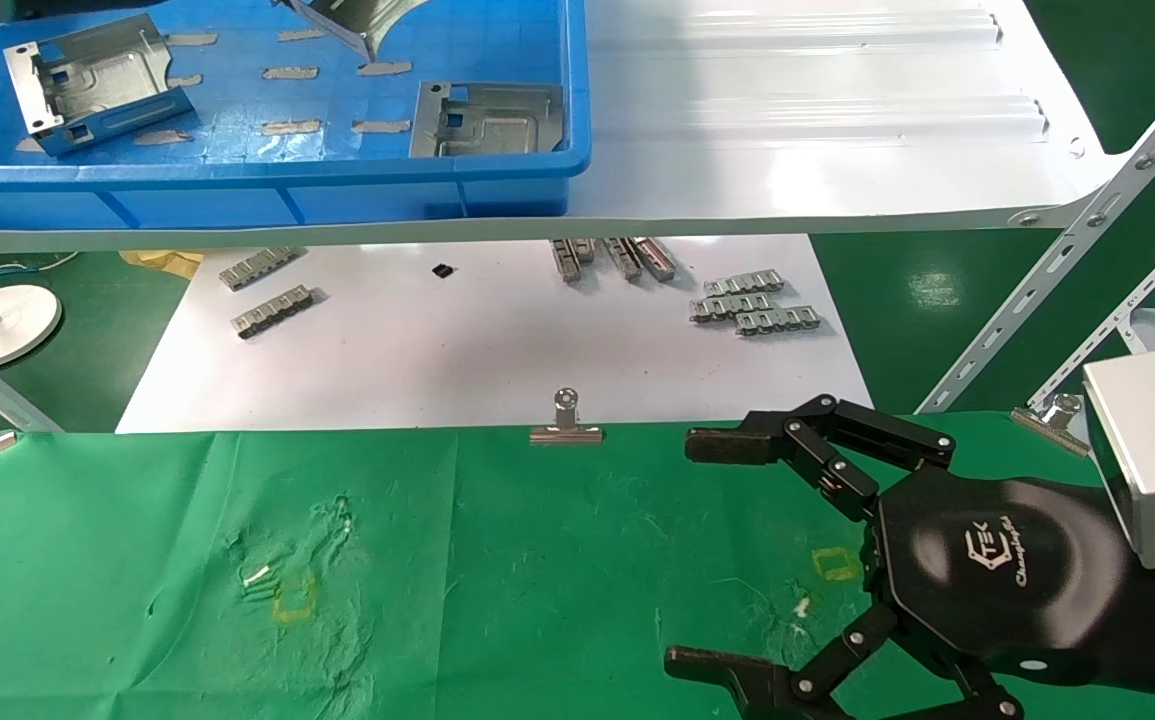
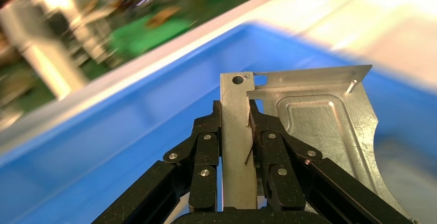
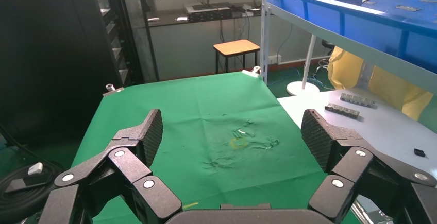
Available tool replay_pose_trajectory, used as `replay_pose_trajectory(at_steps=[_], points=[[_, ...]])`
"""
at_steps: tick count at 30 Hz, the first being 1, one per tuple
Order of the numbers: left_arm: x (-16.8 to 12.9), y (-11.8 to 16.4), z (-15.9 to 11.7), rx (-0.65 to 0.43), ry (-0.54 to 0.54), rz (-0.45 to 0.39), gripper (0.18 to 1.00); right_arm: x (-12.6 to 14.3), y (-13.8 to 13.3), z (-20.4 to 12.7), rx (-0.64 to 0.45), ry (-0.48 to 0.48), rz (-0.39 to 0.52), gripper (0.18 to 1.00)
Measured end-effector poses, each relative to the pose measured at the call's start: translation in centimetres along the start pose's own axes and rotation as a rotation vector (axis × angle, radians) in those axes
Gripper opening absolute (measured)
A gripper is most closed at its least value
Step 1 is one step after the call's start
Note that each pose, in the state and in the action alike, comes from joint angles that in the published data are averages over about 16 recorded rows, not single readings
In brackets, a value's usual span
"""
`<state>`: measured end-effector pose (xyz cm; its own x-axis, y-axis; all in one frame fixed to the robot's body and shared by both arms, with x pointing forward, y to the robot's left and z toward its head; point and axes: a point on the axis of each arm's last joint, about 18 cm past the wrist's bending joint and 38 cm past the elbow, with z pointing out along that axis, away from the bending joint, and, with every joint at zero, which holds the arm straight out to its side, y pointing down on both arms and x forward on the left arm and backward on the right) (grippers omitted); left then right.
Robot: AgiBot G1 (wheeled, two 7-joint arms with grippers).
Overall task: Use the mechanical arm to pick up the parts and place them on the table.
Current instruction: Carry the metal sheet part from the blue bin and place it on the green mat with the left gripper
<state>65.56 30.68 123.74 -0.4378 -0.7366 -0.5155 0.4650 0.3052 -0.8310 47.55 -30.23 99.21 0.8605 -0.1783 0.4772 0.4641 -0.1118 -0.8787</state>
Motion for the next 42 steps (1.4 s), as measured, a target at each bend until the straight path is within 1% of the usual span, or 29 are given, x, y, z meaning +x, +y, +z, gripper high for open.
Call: replay_pose_trajectory(at_steps=[5, 10, 15, 20, 26, 32, 36, 42], points=[[2.4, 0.2, -2.6, 0.077, 0.176, 0.078, 0.273, 0.0, 0.0, 0.0, 0.000, 0.000, 0.000, 0.992], [4.4, 1.9, -5.6, 0.140, 0.308, 0.173, 0.272, 0.0, 0.0, 0.0, 0.000, 0.000, 0.000, 0.999], [6.2, 5.4, -8.7, 0.152, 0.396, 0.278, 0.272, 0.0, 0.0, 0.0, 0.000, 0.000, 0.000, 1.000], [8.4, 10.7, -11.0, 0.096, 0.464, 0.382, 0.272, 0.0, 0.0, 0.0, 0.000, 0.000, 0.000, 1.000], [10.4, 17.5, -13.0, -0.003, 0.521, 0.479, 0.272, 0.0, 0.0, 0.0, 0.000, 0.000, 0.000, 1.000], [10.8, 23.1, -14.3, -0.090, 0.529, 0.557, 0.272, 0.0, 0.0, 0.0, 0.000, 0.000, 0.000, 1.000], [10.2, 25.2, -14.7, -0.133, 0.506, 0.572, 0.272, 0.0, 0.0, 0.0, 0.000, 0.000, 0.000, 1.000], [9.7, 26.7, -15.3, -0.180, 0.494, 0.566, 0.272, 0.0, 0.0, 0.0, 0.000, 0.000, 0.000, 1.000]])
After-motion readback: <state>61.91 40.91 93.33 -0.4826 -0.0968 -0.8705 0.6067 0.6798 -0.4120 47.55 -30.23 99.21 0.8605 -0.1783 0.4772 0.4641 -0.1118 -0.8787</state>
